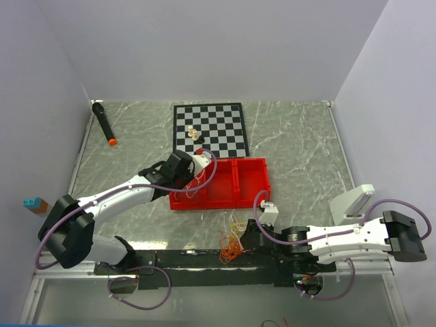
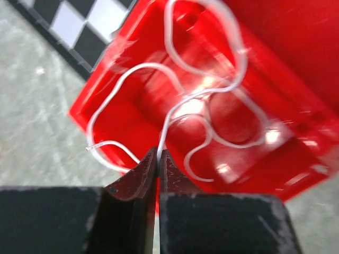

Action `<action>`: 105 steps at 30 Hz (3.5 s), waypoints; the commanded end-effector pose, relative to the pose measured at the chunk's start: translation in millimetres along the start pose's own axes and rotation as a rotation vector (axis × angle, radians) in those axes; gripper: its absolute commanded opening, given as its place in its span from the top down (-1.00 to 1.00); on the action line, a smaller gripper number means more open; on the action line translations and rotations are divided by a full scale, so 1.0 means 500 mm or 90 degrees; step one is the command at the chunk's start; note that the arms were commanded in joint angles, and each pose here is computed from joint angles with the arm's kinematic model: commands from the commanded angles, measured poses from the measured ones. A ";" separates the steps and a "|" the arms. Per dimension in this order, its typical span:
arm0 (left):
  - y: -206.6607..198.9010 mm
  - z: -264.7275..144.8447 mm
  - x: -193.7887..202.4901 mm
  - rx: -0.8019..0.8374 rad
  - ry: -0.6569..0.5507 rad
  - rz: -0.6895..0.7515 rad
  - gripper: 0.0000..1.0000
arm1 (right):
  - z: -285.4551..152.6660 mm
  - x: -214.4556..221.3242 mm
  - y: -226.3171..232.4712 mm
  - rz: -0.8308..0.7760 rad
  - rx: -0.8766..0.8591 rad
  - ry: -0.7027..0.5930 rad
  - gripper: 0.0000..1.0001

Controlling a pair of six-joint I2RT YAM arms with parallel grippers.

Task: Untangle the cables

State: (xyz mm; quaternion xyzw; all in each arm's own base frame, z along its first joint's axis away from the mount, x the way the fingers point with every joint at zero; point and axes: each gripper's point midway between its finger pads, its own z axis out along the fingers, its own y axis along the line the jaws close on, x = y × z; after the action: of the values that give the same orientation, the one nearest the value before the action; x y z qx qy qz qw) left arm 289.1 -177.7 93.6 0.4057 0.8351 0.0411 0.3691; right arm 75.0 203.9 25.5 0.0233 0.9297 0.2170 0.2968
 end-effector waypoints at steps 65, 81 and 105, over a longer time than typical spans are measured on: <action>-0.440 -0.178 -0.247 0.616 -0.201 0.048 -0.39 | -0.127 -0.055 0.037 -0.017 -0.032 0.014 0.44; -0.489 -0.155 -0.243 0.588 -0.200 0.135 -0.26 | -0.120 -0.021 -0.020 0.006 0.036 0.029 1.00; -0.490 -0.219 -0.162 0.618 -0.116 0.204 -0.18 | -0.109 -0.010 -0.172 0.157 0.241 -0.013 1.00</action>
State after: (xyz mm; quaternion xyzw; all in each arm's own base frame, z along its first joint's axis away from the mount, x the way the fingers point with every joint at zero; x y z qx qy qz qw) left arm 98.9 -375.8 113.7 0.6502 0.6632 -0.3152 0.1952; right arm 55.0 113.8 34.1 0.1747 0.9438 0.1010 0.2619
